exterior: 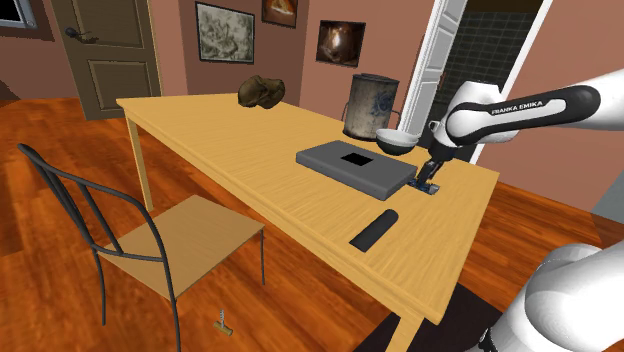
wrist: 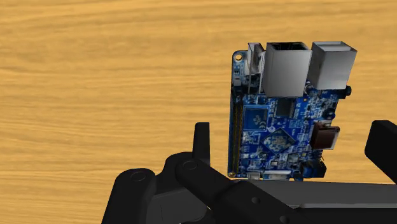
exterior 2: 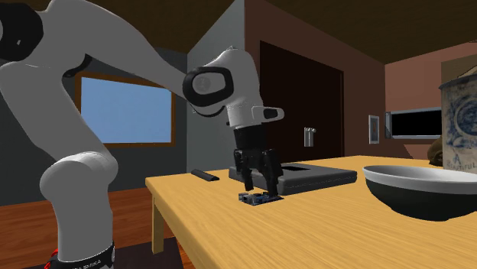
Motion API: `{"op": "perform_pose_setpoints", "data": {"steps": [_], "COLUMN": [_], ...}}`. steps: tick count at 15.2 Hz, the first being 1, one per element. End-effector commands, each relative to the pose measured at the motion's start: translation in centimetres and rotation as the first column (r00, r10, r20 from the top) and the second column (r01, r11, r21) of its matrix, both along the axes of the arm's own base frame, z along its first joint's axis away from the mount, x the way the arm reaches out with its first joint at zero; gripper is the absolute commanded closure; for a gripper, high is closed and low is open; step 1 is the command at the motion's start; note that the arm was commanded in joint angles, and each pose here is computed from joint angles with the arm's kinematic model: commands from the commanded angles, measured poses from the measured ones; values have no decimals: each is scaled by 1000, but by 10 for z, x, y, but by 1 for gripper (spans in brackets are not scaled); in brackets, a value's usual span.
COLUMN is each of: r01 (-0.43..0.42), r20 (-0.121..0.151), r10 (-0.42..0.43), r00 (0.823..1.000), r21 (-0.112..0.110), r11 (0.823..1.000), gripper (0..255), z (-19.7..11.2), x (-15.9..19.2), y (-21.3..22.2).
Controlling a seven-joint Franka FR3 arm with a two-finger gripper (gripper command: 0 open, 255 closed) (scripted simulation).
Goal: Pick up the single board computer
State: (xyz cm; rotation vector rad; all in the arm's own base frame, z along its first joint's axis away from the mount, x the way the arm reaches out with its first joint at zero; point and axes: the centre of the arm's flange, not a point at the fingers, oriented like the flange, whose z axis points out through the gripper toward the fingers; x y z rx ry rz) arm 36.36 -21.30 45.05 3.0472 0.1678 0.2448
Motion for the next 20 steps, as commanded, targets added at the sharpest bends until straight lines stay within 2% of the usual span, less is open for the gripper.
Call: {"op": "perform_pose_setpoints", "data": {"steps": [1, 2, 3, 12, 20], "r01": [0, 0, 0, 0, 0], "r20": [0, 0, 0, 0, 0], "r10": [0, 0, 0, 0, 0], "r00": [1000, 1000, 1000, 1000, 1000], "r21": [0, 0, 0, 0, 0], "r11": [1000, 1000, 1000, 1000, 1000], "gripper": [0, 0, 255, 255, 255], "z": [-9, -9, -9, -9, 33], "x": [1, 1, 0, 1, 1], "y": [0, 0, -1, 0, 0]}}
